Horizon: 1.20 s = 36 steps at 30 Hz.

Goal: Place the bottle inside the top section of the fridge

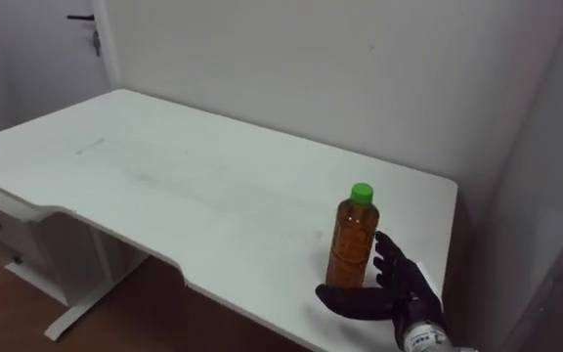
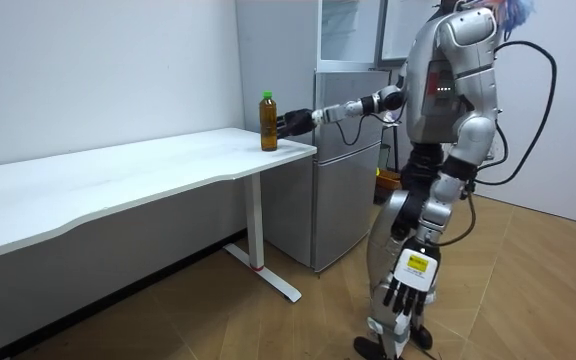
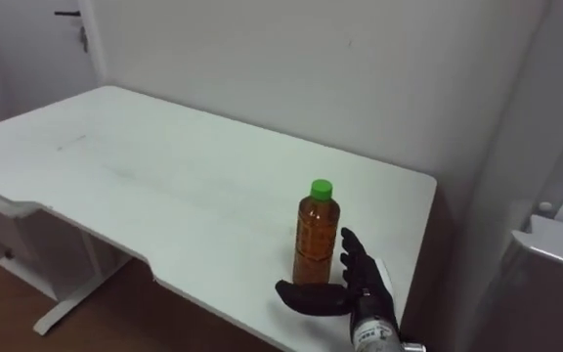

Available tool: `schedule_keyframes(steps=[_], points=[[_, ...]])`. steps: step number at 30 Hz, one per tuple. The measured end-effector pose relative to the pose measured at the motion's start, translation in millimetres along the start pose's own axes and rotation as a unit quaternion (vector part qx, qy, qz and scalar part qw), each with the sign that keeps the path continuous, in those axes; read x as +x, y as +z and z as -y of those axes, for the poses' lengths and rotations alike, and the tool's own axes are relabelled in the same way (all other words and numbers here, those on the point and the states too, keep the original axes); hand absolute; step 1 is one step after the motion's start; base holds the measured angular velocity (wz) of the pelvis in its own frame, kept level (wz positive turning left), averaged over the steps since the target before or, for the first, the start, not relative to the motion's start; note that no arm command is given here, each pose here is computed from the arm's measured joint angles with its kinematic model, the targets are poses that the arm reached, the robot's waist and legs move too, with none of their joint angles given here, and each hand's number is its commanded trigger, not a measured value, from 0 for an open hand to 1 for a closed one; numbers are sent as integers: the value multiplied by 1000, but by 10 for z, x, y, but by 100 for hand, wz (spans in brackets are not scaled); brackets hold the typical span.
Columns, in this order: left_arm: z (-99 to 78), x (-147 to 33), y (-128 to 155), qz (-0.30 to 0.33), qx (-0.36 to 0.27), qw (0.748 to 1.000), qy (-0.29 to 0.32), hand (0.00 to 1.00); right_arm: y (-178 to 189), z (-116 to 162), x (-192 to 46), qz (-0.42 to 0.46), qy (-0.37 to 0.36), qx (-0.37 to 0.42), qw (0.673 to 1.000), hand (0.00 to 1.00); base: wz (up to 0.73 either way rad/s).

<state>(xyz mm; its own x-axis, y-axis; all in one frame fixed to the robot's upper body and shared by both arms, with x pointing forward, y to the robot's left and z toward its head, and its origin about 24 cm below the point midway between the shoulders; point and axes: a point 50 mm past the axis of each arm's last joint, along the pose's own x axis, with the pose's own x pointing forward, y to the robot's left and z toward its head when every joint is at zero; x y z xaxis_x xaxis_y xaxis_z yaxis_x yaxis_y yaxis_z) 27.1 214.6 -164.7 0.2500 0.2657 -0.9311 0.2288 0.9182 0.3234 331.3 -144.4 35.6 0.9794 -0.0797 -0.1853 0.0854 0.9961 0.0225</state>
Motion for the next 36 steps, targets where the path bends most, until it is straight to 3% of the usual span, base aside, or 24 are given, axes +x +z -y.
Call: schedule_keyframes(steps=[36], points=[[-138,40,178,24,-27,999,31,0,77,165,122,10,-120,25,992,0,6]])
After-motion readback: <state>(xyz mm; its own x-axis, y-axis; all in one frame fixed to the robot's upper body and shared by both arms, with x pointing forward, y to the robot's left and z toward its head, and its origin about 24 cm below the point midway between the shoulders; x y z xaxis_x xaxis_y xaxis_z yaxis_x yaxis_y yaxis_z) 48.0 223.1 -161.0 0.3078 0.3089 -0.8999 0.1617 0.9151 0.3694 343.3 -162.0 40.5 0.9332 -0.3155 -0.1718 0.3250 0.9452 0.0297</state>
